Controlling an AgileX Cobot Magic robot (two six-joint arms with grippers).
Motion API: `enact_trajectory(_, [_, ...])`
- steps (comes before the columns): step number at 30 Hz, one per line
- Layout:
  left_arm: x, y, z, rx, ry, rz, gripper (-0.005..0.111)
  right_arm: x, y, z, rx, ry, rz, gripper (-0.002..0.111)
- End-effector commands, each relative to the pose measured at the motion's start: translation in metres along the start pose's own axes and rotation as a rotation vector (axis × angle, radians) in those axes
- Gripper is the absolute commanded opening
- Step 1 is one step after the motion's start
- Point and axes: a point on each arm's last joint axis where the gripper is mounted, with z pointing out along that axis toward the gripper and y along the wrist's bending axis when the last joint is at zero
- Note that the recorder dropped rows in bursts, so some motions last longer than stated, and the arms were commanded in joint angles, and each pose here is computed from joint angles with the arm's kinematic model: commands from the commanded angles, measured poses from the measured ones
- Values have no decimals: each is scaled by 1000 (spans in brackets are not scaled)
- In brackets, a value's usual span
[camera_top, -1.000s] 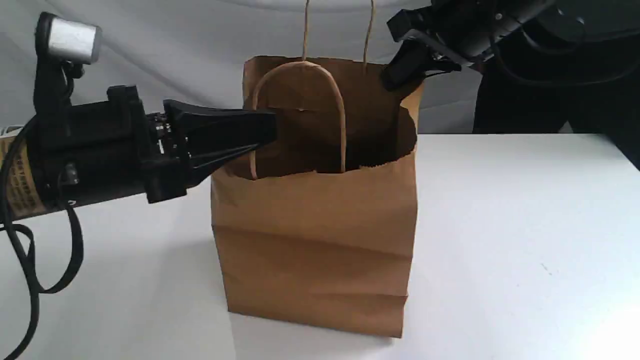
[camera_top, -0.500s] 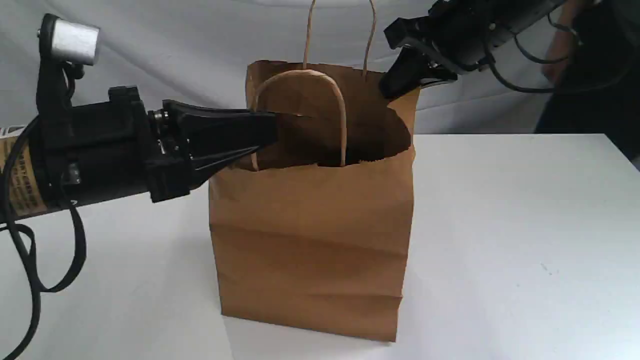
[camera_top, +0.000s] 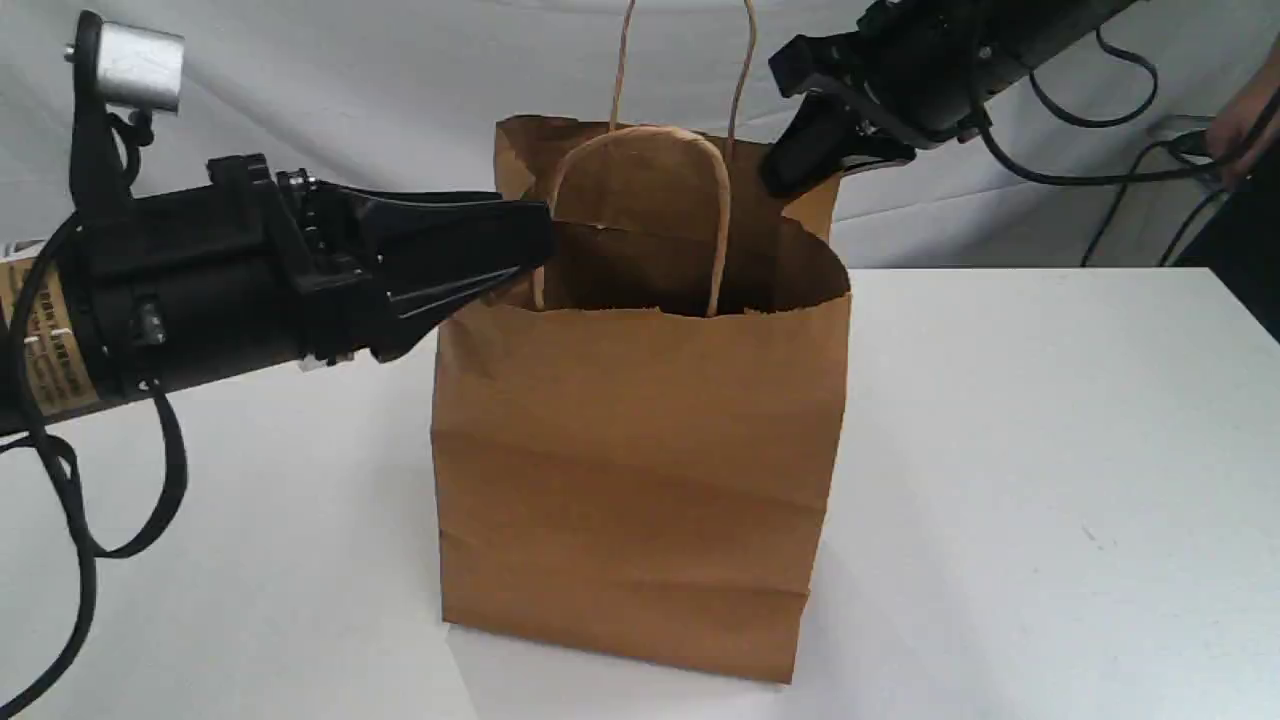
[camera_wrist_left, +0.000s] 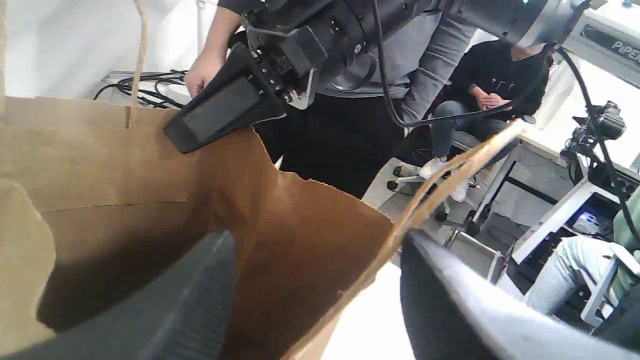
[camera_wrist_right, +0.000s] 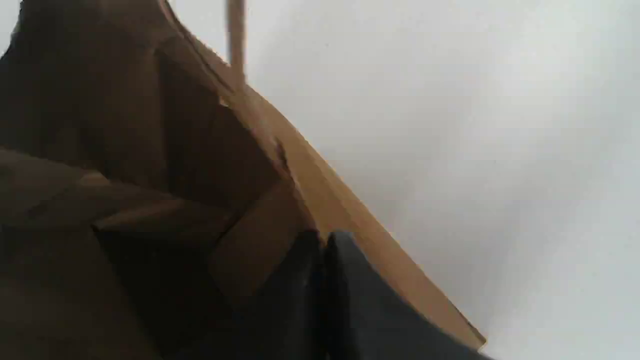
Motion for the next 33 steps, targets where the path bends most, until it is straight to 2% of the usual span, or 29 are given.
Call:
enact_trajectory(1, [-2,-4,-4,-7,3,28,52,2,-6,2,11,13,6,0])
enact_trajectory(12, [-20,-20,-23,-162,36,200,52,2,-6,2,11,13,6,0])
enact_trajectory(20, [-41,-39,-52,-358,7,333,52,3,-7,2,19,16,3,0])
enact_trajectory(23, [-45,-46,-61,-400,8,364,52,4,-9,2,50,30,-10,1])
enact_trajectory(27, [-47,-52,-68,-421,19,384,52,4,-11,2,66,38,-16,15])
enact_trajectory(29, [-47,-54,-69,-420,22,377,52,4,-10,1,66,36,-18,30])
enact_trajectory(33, [-47,-54,-69,-419,25,375,52,4,-9,-2,66,31,-20,49])
